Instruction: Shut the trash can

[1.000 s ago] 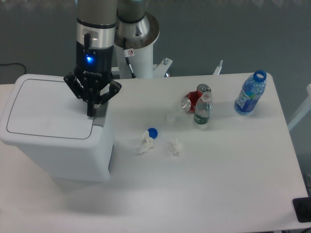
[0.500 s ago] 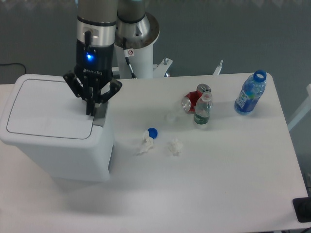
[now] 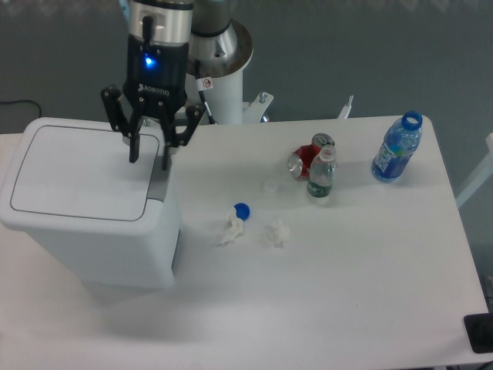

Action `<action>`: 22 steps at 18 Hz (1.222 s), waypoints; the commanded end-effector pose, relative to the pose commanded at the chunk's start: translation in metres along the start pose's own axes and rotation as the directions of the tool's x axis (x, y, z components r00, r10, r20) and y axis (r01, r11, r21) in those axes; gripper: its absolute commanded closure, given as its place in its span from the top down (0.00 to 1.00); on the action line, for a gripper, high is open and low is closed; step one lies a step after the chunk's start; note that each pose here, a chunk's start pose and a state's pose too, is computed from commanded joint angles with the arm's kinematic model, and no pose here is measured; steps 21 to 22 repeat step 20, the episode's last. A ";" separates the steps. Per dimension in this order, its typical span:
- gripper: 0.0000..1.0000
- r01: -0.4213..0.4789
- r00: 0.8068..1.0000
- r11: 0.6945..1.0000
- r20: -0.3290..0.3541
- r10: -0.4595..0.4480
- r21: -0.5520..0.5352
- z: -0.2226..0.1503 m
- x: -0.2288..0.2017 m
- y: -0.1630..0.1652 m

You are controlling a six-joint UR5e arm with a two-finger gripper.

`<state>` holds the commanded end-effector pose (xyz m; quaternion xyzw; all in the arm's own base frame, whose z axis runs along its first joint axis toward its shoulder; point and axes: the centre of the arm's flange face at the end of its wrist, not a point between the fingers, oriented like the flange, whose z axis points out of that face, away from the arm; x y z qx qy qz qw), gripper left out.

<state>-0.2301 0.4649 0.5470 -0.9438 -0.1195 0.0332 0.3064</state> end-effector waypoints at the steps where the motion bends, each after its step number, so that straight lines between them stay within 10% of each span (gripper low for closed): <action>1: 1.00 0.003 1.000 1.000 0.013 -0.003 0.000 -0.002 -0.011 0.002; 9: 1.00 -0.159 0.963 0.972 0.191 0.191 -0.173 0.007 -0.073 0.024; 22: 1.00 -0.266 0.924 0.906 0.180 0.337 -0.329 0.032 -0.158 0.058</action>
